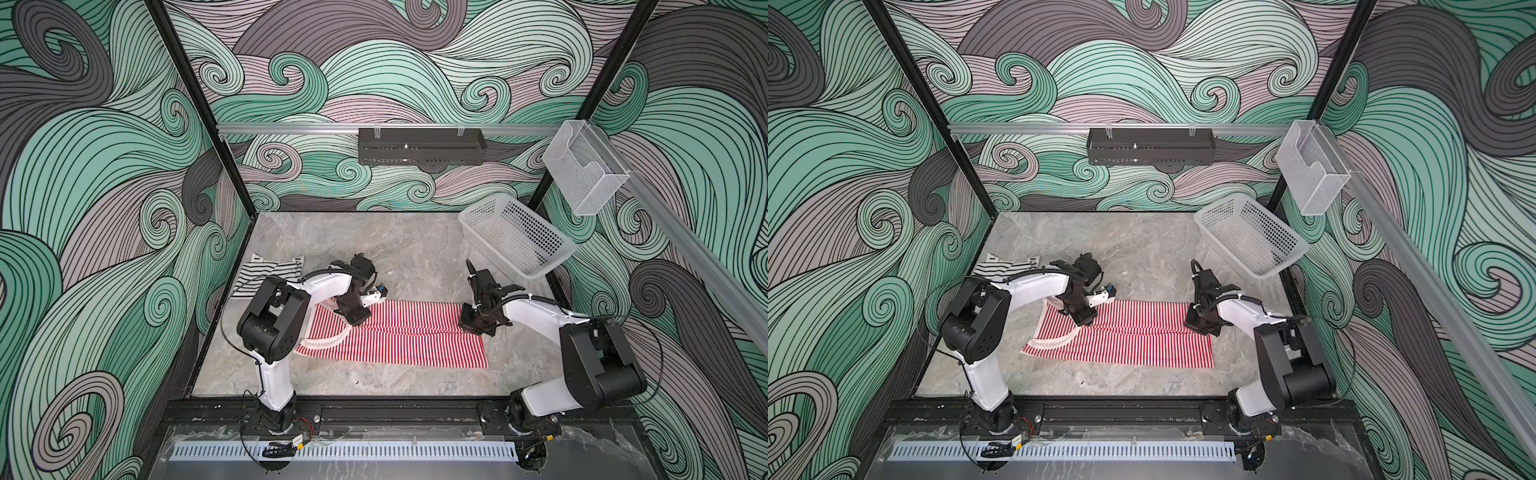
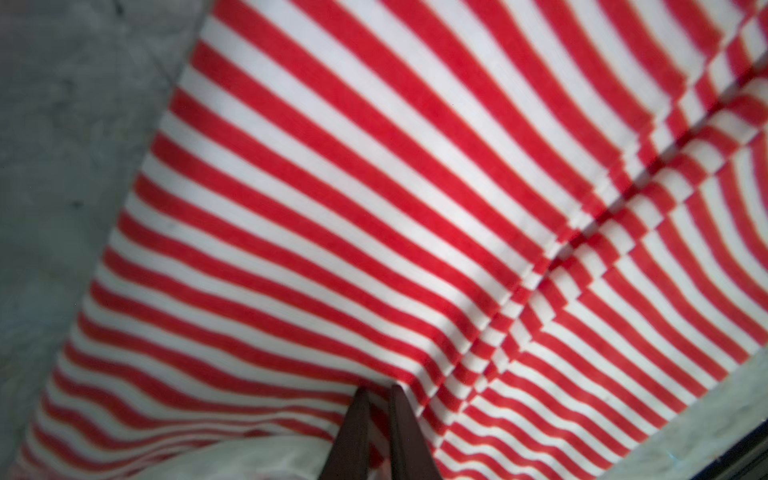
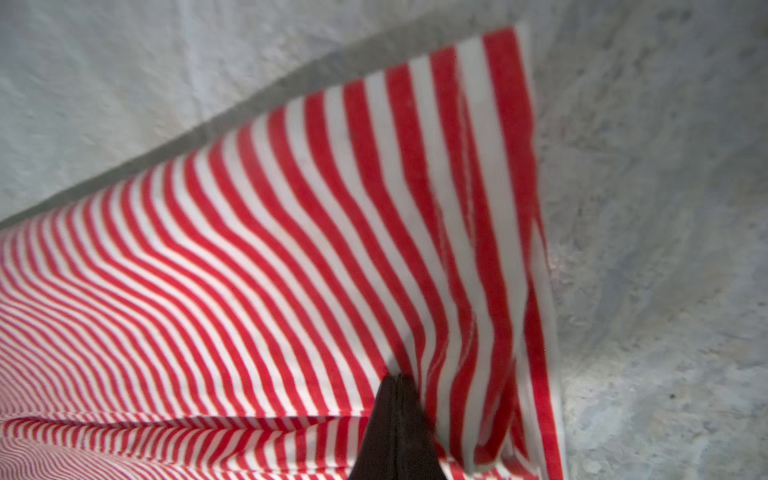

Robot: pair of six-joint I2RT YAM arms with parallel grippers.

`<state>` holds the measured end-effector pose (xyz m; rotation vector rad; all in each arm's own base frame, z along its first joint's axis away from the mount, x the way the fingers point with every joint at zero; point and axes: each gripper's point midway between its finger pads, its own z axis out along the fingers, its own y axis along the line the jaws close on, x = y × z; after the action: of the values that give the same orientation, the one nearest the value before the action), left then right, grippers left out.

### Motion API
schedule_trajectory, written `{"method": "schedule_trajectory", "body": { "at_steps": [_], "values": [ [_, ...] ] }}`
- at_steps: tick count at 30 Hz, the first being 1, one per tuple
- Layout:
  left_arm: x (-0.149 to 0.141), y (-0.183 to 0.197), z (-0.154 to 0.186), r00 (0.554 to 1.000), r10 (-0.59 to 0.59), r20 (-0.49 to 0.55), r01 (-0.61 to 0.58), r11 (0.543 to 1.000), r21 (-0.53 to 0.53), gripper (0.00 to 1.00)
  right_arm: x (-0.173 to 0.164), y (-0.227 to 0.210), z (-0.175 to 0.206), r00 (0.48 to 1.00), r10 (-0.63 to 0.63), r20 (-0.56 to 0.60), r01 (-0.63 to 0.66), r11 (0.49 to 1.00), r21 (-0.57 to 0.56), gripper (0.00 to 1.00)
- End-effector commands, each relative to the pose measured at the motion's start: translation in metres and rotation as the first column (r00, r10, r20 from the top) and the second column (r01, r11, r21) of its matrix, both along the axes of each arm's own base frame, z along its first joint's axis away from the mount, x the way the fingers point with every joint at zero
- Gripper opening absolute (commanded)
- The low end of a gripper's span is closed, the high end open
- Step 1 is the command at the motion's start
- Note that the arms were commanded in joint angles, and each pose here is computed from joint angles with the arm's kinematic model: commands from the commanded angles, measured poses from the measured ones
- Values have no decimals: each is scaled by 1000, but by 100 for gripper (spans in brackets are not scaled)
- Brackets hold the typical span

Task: Fold and stack tank tops
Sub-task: Smooth out the tank top at the center of the table.

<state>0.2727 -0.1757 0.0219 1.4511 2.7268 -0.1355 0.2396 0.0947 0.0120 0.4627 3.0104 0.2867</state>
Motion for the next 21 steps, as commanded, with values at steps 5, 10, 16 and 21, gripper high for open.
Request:
{"method": "schedule_trajectory", "body": {
  "at_steps": [5, 10, 16, 21],
  "values": [
    [84, 41, 44, 942, 125, 310, -155, 985, 74, 19, 0, -3, -12, 999, -13, -33, 12, 999, -35, 0],
    [117, 54, 39, 926, 159, 343, -209, 971, 114, 19, 4, 4, -9, 1000, -2, -30, 1, 1000, -20, 0],
    [112, 82, 21, 934, 206, 293, -265, 948, 177, 18, 8, 7, 4, 1000, 0, 1, 0, 1000, -14, 0],
    [94, 108, 22, 926, 246, 288, -307, 932, 192, 18, 8, 8, 7, 1000, 0, 2, 0, 1000, -9, 0]
  ]
}}
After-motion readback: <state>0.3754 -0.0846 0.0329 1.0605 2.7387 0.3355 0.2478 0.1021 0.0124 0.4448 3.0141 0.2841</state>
